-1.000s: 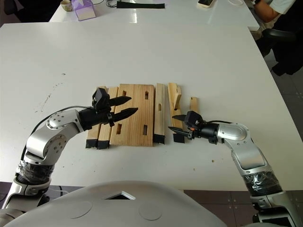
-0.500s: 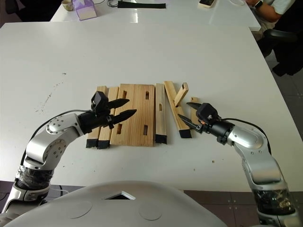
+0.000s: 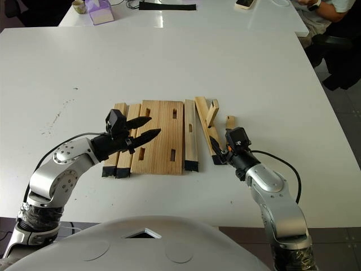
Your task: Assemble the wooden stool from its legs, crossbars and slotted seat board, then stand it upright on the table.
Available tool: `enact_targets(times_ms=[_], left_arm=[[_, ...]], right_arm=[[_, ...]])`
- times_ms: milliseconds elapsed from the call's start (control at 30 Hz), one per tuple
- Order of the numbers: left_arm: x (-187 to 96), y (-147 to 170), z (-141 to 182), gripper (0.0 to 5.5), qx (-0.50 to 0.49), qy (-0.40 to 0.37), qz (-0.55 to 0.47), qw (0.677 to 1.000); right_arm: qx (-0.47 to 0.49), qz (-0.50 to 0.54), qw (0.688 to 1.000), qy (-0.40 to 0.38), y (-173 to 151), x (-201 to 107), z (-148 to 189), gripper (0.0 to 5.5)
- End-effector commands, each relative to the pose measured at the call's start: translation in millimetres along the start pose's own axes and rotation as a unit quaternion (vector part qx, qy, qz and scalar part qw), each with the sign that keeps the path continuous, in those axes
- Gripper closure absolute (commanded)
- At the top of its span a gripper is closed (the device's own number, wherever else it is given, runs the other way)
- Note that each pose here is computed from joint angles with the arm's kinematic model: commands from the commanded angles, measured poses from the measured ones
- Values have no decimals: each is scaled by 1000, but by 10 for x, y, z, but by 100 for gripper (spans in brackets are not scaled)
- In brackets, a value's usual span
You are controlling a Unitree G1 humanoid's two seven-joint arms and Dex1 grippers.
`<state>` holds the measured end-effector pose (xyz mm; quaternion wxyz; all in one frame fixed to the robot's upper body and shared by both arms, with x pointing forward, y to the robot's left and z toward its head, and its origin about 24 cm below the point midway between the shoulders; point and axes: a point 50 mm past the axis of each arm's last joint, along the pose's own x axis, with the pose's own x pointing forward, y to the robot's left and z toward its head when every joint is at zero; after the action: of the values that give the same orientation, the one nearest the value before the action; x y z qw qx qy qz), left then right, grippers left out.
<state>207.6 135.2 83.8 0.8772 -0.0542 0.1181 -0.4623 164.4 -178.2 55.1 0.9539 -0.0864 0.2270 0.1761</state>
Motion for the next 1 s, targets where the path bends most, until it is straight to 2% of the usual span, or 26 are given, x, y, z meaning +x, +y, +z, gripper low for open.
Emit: enact_targets(times_ms=[33, 433, 600, 667, 900, 1000], left_arm=[[9, 10, -1, 266, 1, 8, -2, 1000], [19, 23, 7, 266, 2, 11, -2, 1000], [26, 37, 15, 266, 4, 13, -3, 1000], [29, 40, 16, 266, 4, 13, -3, 1000], [37, 38, 14, 266, 4, 12, -2, 1000], [29, 47, 23, 266, 4, 7, 1, 1000]], right_arm=[[2, -2, 1000, 18, 62, 6, -75, 247], [31, -14, 999, 41, 121, 29, -255, 247], [17, -39, 998, 50, 68, 36, -323, 319], [16, -41, 998, 46, 63, 44, -318, 343], [19, -51, 998, 22, 40, 70, -235, 344], [25, -65, 997, -31, -35, 93, -70, 344]])
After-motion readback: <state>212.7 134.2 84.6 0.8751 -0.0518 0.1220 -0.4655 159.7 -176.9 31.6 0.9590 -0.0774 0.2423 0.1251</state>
